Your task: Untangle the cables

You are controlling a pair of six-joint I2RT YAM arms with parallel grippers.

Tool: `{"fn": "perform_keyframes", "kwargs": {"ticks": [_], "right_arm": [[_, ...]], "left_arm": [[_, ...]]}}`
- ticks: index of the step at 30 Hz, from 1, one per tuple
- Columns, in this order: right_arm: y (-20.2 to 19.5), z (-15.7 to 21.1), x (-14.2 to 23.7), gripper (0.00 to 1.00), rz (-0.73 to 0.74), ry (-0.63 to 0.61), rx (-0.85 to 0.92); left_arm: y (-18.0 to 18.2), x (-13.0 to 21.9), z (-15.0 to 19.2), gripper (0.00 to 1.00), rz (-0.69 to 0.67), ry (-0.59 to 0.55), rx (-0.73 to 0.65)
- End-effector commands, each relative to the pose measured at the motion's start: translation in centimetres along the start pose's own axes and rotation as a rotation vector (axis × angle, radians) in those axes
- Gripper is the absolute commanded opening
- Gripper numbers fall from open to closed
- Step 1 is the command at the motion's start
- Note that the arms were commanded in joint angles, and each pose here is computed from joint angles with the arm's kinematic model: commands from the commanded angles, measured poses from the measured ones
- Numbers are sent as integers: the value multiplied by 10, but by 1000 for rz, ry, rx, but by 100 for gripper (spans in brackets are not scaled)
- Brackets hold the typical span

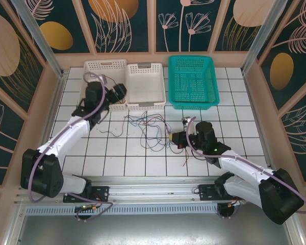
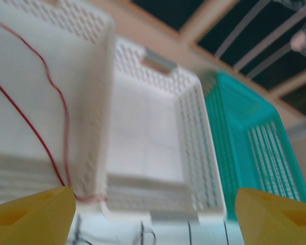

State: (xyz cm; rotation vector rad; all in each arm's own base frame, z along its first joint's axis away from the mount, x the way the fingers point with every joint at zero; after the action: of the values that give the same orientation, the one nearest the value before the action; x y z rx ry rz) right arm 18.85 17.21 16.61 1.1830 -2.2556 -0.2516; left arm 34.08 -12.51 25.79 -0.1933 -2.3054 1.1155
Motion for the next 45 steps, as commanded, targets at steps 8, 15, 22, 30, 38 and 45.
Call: {"fn": "perform_keyframes", "kwargs": {"ticks": [8,15,22,30,38,45], "right_arm": [[30,-26,5,0,-186,-94,128],[33,-30,6,0,-196,-102,139],[38,-34,9,0,-236,-118,138],[46,-38,13,0,-306,-135,148],[51,-39,14,0,-365,-126,146],[56,-41,16,0,-415,-121,153]], "left_arm": [[1,26,90,82,197,239,75],[12,42,108,82,263,268,46],[26,50,126,78,327,339,13],[39,53,140,73,348,389,-10],[42,48,146,69,352,421,-27],[47,43,148,67,313,420,-71]]}}
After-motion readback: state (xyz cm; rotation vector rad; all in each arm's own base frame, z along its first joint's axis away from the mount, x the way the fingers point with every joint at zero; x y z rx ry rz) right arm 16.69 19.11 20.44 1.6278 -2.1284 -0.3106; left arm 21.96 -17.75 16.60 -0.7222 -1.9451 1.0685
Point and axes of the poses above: each hand's point on the last joint's axis, 136 mm out from that joint toward the fingers, its own x axis back along the fingers, its own y axis along the line the jaws close on, z = x × y, the point moved 8 cm from there along x, back along the fingers, and after that the axes turned 15 degrees about x, right-handed, at the moved point
